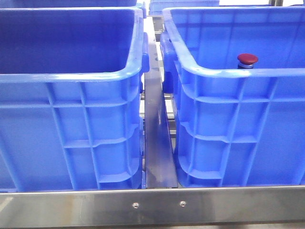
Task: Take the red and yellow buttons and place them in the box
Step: 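Lower the yellow button beside the red one and open the right gripper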
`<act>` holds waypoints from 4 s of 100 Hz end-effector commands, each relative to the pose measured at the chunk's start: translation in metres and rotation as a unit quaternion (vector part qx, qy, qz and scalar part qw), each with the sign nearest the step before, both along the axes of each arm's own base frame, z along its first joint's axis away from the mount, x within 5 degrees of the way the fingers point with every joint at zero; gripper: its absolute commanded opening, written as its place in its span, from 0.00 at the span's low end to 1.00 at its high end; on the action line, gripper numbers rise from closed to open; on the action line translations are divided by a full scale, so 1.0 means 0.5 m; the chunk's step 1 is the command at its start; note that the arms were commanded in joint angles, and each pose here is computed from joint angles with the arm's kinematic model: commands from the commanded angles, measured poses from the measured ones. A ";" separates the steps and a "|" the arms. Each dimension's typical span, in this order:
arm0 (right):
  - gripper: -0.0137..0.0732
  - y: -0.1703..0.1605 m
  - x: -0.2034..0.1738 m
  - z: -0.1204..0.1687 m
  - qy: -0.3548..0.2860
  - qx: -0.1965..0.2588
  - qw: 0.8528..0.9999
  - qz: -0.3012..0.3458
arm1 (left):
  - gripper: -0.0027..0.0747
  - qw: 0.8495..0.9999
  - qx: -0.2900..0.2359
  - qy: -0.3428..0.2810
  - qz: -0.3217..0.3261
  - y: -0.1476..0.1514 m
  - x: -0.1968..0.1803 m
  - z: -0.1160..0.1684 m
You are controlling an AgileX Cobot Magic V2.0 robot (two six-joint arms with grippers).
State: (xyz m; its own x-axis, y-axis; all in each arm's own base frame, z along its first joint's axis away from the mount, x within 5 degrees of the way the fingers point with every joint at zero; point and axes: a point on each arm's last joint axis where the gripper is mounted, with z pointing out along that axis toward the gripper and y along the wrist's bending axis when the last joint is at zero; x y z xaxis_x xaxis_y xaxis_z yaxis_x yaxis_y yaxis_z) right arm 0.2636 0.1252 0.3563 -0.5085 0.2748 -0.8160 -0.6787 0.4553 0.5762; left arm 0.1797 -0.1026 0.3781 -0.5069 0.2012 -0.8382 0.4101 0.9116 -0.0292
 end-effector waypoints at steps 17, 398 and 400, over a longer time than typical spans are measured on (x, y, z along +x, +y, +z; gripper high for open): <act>0.45 -0.081 -0.012 0.064 -0.071 -0.027 0.994 -0.081 | 0.84 0.990 -0.022 -0.055 0.130 0.120 -0.021 0.014; 0.82 -0.250 -0.081 -0.013 -0.077 -0.244 0.872 -0.417 | 0.01 0.972 -0.022 -0.127 0.195 0.191 -0.143 -0.003; 0.82 -0.249 -0.092 -0.013 -0.080 -0.242 0.872 -0.417 | 0.01 0.972 -0.022 -0.127 0.195 0.191 -0.143 -0.003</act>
State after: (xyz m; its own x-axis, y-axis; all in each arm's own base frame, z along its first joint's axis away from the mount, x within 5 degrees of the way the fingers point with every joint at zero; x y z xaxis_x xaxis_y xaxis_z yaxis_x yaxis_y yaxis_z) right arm 0.2414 0.0002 0.3327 -0.2456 0.1075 -0.9634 -0.0356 0.9922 0.1198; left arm 0.1073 -0.0065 0.3626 -0.4000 0.0056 -0.9165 0.0249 0.9997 -0.0048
